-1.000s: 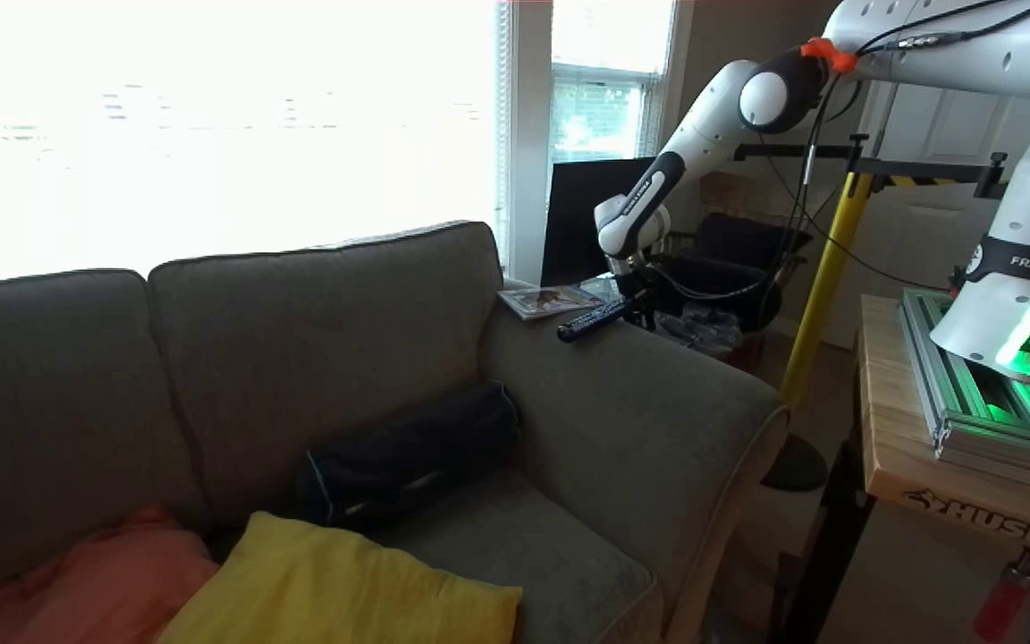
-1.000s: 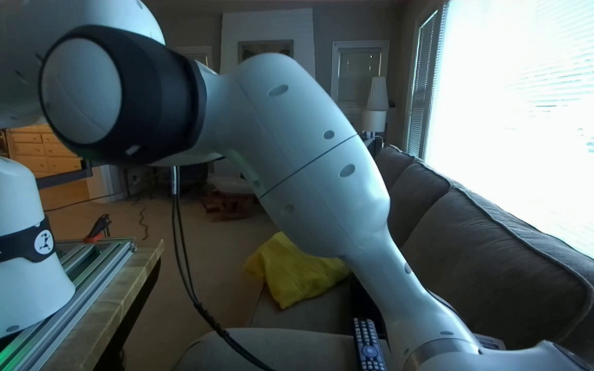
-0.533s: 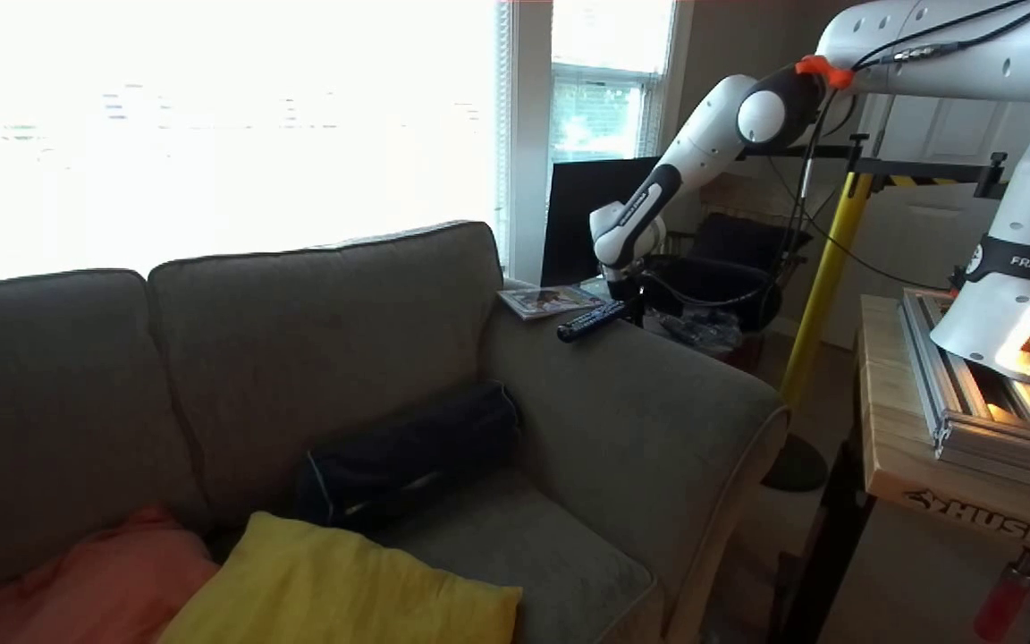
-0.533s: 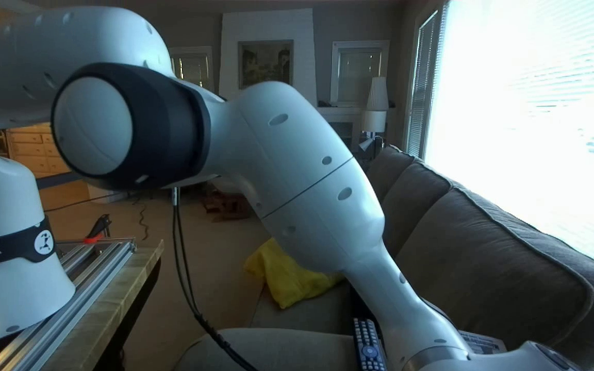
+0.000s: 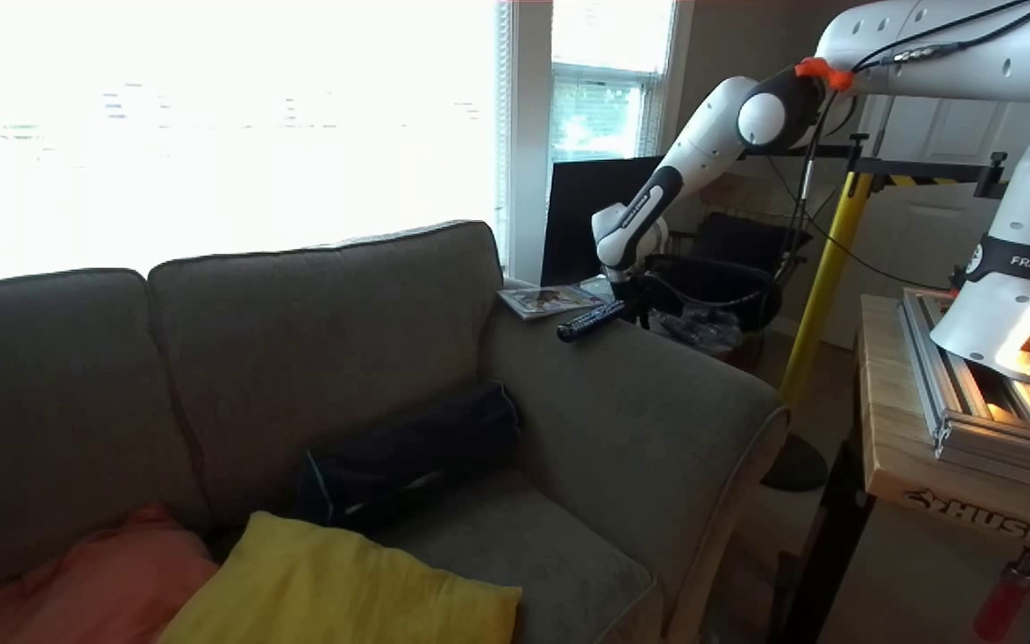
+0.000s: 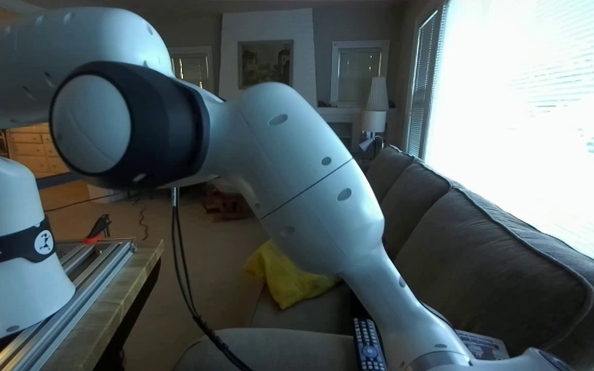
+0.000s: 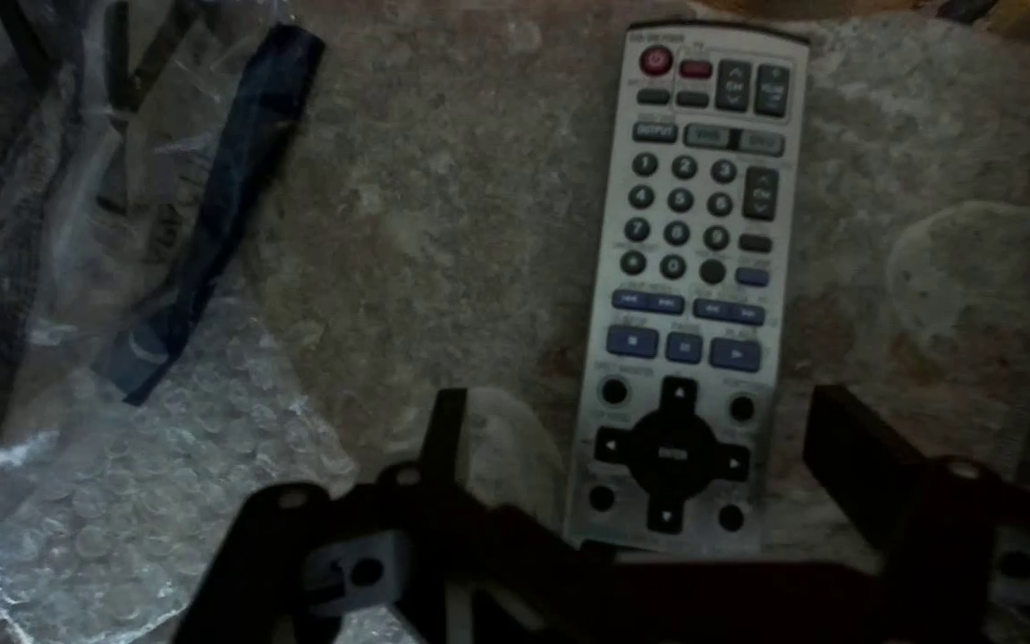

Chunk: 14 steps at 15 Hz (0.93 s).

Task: Put the remote on the small side table

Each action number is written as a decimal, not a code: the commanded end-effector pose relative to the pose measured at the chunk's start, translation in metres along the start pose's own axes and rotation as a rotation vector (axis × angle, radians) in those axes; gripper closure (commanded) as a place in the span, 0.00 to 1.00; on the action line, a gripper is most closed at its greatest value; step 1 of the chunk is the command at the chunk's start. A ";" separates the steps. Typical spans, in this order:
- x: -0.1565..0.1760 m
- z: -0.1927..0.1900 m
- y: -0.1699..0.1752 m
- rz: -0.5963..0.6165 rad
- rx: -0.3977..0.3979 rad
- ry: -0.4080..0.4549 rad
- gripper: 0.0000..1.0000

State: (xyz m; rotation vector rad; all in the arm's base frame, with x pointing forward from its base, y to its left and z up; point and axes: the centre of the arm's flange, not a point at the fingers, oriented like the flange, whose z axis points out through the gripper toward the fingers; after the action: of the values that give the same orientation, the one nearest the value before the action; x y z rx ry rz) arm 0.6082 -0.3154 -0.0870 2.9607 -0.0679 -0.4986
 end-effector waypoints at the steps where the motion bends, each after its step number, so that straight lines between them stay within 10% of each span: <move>1: -0.033 -0.047 0.005 0.133 -0.043 -0.087 0.00; 9: -0.075 -0.164 -0.029 0.542 -0.160 -0.199 0.00; 14: -0.100 -0.244 -0.091 0.583 -0.183 -0.181 0.00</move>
State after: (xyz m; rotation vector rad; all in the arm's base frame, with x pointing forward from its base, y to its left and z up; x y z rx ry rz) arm 0.6236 -0.2330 0.1100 2.5608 -0.7798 -0.6409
